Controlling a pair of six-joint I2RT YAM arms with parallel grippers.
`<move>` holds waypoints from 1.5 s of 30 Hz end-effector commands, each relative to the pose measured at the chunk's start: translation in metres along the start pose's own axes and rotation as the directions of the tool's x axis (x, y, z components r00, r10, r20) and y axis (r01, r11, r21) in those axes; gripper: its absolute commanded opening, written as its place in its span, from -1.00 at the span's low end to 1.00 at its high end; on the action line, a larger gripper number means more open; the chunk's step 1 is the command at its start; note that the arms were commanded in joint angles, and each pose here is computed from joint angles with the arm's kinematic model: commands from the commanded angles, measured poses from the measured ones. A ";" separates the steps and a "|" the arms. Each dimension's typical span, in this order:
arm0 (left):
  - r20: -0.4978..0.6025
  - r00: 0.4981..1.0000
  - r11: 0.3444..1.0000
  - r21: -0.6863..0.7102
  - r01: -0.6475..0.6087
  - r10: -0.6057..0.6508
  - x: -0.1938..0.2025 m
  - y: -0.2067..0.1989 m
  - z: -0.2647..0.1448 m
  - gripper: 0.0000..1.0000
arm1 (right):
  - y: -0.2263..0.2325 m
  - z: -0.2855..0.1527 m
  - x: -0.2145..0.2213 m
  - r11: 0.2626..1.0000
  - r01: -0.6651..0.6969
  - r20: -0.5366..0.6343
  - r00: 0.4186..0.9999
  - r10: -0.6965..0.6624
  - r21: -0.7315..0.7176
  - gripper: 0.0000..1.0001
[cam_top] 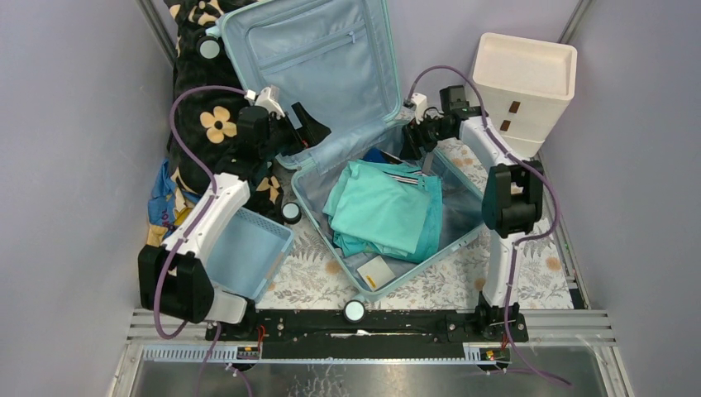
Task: Open, take out, and arrange the luggage
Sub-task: Adjust the clothes in the luggage.
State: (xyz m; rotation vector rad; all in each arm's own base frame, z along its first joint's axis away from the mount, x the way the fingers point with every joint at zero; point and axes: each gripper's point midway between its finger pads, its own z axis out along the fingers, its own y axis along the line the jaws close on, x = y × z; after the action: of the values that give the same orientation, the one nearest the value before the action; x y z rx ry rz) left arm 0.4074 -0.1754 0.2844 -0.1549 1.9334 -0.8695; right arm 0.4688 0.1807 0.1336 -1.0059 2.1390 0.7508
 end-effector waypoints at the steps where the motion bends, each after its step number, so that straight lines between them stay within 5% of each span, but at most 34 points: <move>1: 0.055 0.996 0.996 0.054 0.072 -0.075 -0.022 -0.017 0.012 0.91 | -0.012 0.024 0.001 0.996 0.084 -0.043 0.996 -0.083 0.027 0.47; 9: -0.021 0.997 0.996 0.049 0.080 -0.079 -0.002 -0.015 0.033 0.91 | 0.010 0.055 0.023 0.994 0.059 -0.097 0.993 -0.067 -0.087 0.39; 15: -0.074 0.997 0.997 0.062 0.042 -0.038 0.007 -0.015 0.036 0.91 | 0.076 0.054 0.027 0.967 0.054 -0.084 0.994 -0.077 -0.251 -0.50; 19: -0.106 0.994 0.997 0.076 0.028 -0.020 0.019 -0.014 0.034 0.91 | 0.116 0.037 0.007 0.945 0.162 0.017 0.986 -0.164 -0.284 -0.83; 24: -0.180 0.981 0.986 0.161 -0.047 0.076 0.045 -0.024 0.039 0.91 | 0.167 0.018 0.002 0.881 0.240 0.098 0.971 -0.219 -0.407 -0.85; 28: -0.205 0.964 0.964 0.239 -0.119 0.169 0.068 -0.034 0.050 0.88 | 0.192 0.027 0.025 0.845 0.138 0.016 0.988 -0.152 -0.517 -0.83; 38: -0.038 0.951 0.914 0.292 -0.283 0.307 0.080 -0.023 0.096 0.87 | 0.214 0.023 0.054 0.796 0.134 -0.010 0.985 -0.173 -0.590 -0.50; 45: -0.124 0.934 0.888 0.375 -0.268 0.334 0.097 -0.023 0.117 0.81 | 0.221 0.009 0.047 0.738 0.353 0.150 0.932 -0.330 -0.576 -0.52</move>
State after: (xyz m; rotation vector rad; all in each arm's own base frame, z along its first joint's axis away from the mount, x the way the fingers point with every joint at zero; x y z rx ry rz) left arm 0.4341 -0.2847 0.1642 0.3325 2.0119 -0.9987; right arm 0.3465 0.2664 0.1110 -1.5673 1.7351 1.0046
